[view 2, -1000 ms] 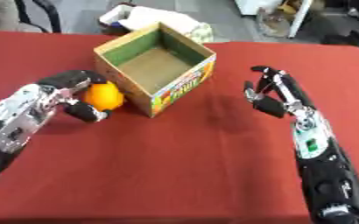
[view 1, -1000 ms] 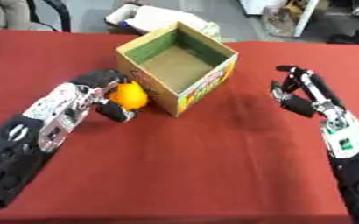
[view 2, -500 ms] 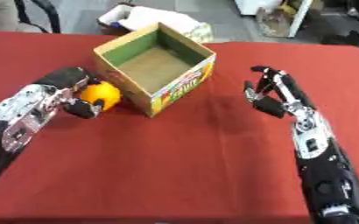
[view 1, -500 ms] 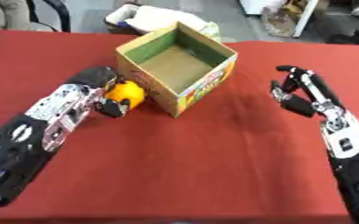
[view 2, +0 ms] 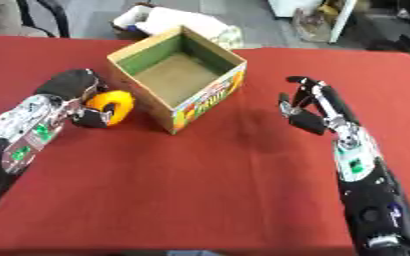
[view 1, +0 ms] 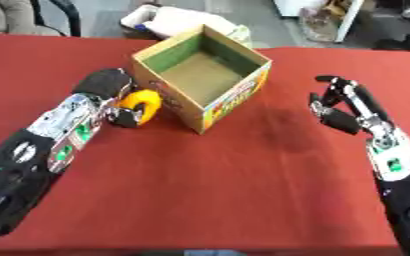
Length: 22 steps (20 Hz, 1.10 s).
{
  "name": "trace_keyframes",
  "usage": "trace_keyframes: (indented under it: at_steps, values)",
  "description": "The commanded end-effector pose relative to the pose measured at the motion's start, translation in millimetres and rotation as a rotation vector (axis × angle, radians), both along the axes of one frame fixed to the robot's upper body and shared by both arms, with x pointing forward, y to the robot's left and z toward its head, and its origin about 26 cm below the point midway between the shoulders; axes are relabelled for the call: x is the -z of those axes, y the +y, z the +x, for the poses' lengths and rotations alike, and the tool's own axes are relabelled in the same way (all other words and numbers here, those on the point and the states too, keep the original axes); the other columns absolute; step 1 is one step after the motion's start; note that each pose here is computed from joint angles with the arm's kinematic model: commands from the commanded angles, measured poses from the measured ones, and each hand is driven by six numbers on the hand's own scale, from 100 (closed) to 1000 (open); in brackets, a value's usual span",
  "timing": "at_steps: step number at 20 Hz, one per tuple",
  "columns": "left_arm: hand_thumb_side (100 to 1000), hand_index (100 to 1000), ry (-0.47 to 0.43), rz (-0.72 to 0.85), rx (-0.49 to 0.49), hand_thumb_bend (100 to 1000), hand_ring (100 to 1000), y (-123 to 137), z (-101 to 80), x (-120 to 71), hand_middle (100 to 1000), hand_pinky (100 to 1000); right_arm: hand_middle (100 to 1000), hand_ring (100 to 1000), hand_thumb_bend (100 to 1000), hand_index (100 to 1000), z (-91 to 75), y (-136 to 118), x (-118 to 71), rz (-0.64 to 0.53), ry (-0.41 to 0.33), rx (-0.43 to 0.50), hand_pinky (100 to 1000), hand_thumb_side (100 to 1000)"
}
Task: Pick up objects on the table and place them in the box.
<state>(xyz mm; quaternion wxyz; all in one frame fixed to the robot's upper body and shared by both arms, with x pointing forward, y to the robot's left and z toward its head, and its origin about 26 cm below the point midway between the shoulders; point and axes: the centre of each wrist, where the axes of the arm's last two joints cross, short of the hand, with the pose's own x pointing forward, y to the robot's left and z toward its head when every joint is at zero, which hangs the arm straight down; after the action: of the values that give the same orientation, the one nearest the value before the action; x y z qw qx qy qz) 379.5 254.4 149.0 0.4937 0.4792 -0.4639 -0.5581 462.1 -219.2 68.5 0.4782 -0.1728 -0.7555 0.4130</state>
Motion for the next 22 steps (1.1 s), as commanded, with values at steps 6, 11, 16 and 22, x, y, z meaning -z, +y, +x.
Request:
trace_keyframes:
  at_steps: [6, 11, 16, 22]
  values:
    - [247, 550, -0.177, 0.030, 0.005, 100, 434, 11, -6.6, -48.5, 399, 499, 424, 606, 100, 883, 3.4, -6, -14.3, -0.006, -0.039, 0.005, 595, 561]
    - [245, 550, -0.264, 0.051, 0.026, 100, 433, 12, -13.4, -84.4, 398, 503, 424, 607, 100, 883, 3.3, -7, -13.9, -0.008, -0.037, 0.006, 595, 561]
    - [244, 549, -0.326, 0.041, 0.059, 100, 428, 3, -12.0, -113.8, 395, 500, 424, 607, 100, 883, 2.8, -6, -12.9, -0.008, -0.035, 0.005, 595, 561]
    - [244, 548, -0.352, 0.019, 0.104, 100, 427, -19, 7.0, -126.1, 395, 500, 424, 607, 100, 883, 2.5, -6, -11.6, -0.008, -0.031, 0.003, 595, 561]
